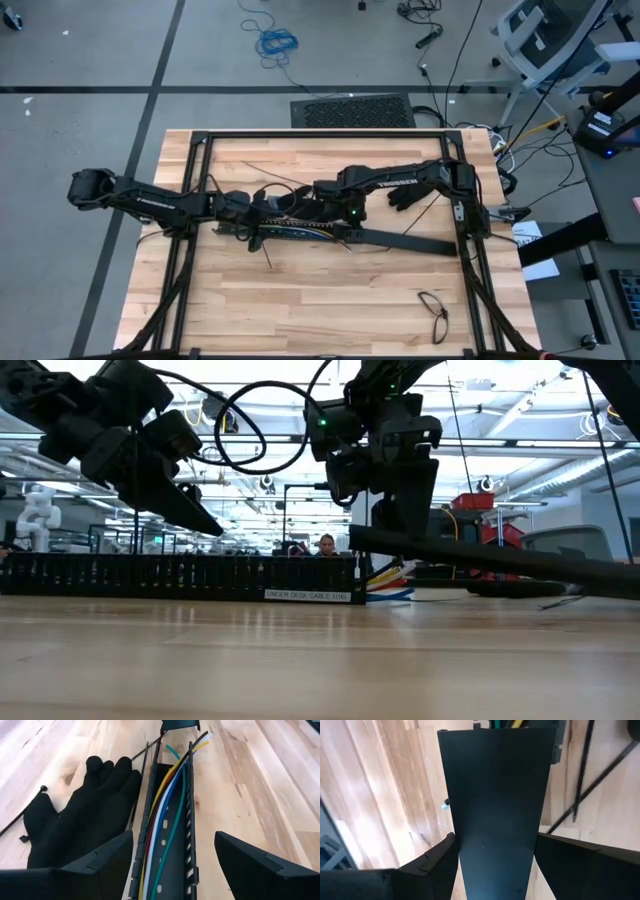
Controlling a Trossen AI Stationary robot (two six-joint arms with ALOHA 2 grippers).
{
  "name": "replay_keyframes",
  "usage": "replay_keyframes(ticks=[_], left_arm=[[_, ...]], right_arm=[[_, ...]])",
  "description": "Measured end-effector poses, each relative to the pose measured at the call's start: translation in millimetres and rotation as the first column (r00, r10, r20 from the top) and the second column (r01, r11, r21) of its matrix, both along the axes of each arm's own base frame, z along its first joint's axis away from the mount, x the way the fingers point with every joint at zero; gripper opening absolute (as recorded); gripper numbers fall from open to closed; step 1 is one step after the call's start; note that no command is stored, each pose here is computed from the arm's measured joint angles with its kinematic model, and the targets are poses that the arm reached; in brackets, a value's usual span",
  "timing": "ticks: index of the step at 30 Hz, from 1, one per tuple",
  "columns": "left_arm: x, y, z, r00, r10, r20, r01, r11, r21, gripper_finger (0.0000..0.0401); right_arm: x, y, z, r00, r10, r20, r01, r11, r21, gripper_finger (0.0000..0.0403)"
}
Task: Ziptie cables
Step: Close the cable duct
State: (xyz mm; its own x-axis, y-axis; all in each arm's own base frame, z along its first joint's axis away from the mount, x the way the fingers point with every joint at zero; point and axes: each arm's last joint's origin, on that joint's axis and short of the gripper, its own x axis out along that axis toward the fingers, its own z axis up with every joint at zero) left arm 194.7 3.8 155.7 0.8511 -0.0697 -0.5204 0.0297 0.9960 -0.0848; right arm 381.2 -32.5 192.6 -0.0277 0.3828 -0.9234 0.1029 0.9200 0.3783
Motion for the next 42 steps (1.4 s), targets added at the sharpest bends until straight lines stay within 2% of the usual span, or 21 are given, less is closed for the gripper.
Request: replay_keyframes(ticks=[5,11,13,22,30,34,38,42], left_arm=[[0.0,0.6,0.0,1.000,0.005,0.001,-0.005,0.999,0.038,0.0277],[0.0,0.6,0.0,1.000,0.011,0.001,-0.011,0.999,0.033,0.0277],[0.0,0.7,0.0,1.000,0.012,0.001,-0.012,0.999,0.034,0.0277],[0.0,0.7,0.0,1.000,0.012,0.001,-0.012,0.999,0.034,0.0277],[0.1,0.9,0.0,1.000,0.018,0.002,-0.018,0.999,0.037,0.0277],[0.3,0.9,0.5,1.000,0.018,0.006,-0.019,0.999,0.037,0.0277],[0.3,0.9,0.4,1.000,0.019,0.005,-0.019,0.999,0.037,0.0277],[0.3,1.0,0.4,1.000,0.019,0.005,-0.019,0.999,0.037,0.0277]], right_arm=[[5.3,4.7,-0.4,0.999,-0.034,0.031,0.034,0.999,-0.020,0.0231],[10.9,4.8,-0.9,0.994,-0.086,0.066,0.091,0.993,-0.071,0.0231],[10.0,5.1,-1.1,0.995,-0.083,0.057,0.088,0.991,-0.098,0.0231],[9.7,13.0,-3.5,0.999,-0.020,0.050,0.025,0.994,-0.109,0.0231],[13.8,16.9,-19.6,0.999,-0.036,0.004,0.036,0.994,-0.100,0.0231],[13.0,16.1,-11.6,0.999,-0.039,0.028,0.043,0.989,-0.139,0.0231],[12.4,17.6,0.8,0.999,-0.023,0.036,0.028,0.990,-0.136,0.0231],[11.4,20.2,1.3,1.000,0.005,0.026,-0.001,0.990,-0.144,0.0231]])
